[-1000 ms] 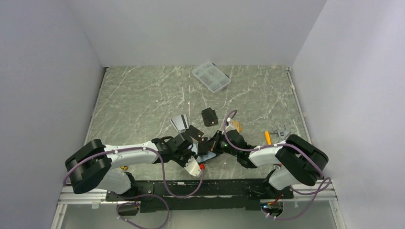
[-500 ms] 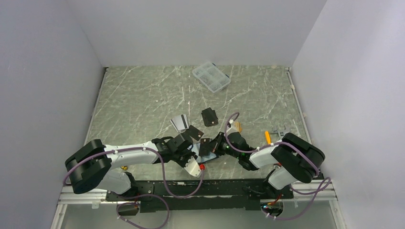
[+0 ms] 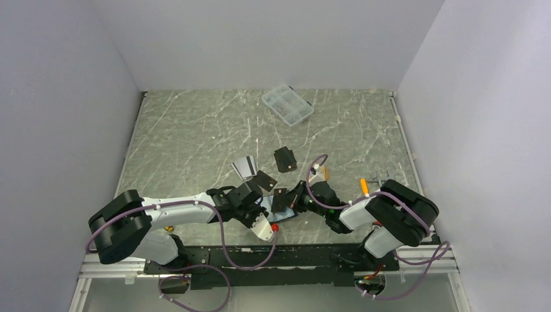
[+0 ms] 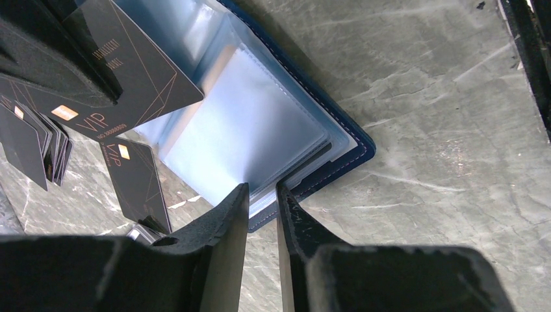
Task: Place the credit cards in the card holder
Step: Insert the credit card into the card holder.
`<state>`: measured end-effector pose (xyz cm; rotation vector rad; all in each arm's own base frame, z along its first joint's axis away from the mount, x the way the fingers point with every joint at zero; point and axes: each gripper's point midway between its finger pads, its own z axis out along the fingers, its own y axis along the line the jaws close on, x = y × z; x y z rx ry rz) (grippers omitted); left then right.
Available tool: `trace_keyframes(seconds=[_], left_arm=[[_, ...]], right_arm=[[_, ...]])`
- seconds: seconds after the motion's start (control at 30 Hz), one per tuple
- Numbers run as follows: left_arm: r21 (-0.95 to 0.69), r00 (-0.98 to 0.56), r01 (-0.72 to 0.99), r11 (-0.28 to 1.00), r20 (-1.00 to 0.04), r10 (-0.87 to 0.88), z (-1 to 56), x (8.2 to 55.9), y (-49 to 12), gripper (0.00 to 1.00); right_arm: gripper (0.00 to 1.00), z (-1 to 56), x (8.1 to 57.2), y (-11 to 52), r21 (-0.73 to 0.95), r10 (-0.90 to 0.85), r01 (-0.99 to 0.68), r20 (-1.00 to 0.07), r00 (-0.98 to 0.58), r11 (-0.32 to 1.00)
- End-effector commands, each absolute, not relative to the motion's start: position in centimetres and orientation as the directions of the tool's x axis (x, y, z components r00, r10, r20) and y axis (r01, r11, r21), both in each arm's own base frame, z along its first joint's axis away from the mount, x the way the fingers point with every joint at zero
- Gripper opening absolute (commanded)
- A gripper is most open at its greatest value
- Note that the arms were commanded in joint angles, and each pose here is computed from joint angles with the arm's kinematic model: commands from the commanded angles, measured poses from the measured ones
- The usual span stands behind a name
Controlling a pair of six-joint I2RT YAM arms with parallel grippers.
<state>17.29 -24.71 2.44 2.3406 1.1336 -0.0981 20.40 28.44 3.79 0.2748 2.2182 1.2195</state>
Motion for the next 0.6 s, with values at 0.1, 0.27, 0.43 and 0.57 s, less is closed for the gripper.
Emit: trace_keyframes(seconds=[0.1,0.27,0.43,0.57], left_arm=[[0.364,0.635,0.764,-0.533,-0.275,0.722,1.2,16.2,-23.7,0.27],[0.365,0.633,0.765,-0.531,-0.270,0.726,1.1,16.3,-23.5,0.26],[0.365,0.629,0.768,-0.526,-0.273,0.728,1.3,16.3,-23.7,0.25],[0.365,0.626,0.770,-0.523,-0.277,0.729,1.4,16.3,-23.7,0.24]], right_arm=[[0.00,3.9,20.3,28.4,0.835,0.452,-0.110,-0.396,-0.799,0.539],[0.00,3.6,19.8,28.2,0.832,0.442,-0.111,-0.396,-0.805,0.543],[0.00,3.4,19.1,28.5,0.834,0.429,-0.117,-0.391,-0.814,0.539],[0.00,3.2,18.6,28.7,0.836,0.419,-0.119,-0.385,-0.822,0.535]])
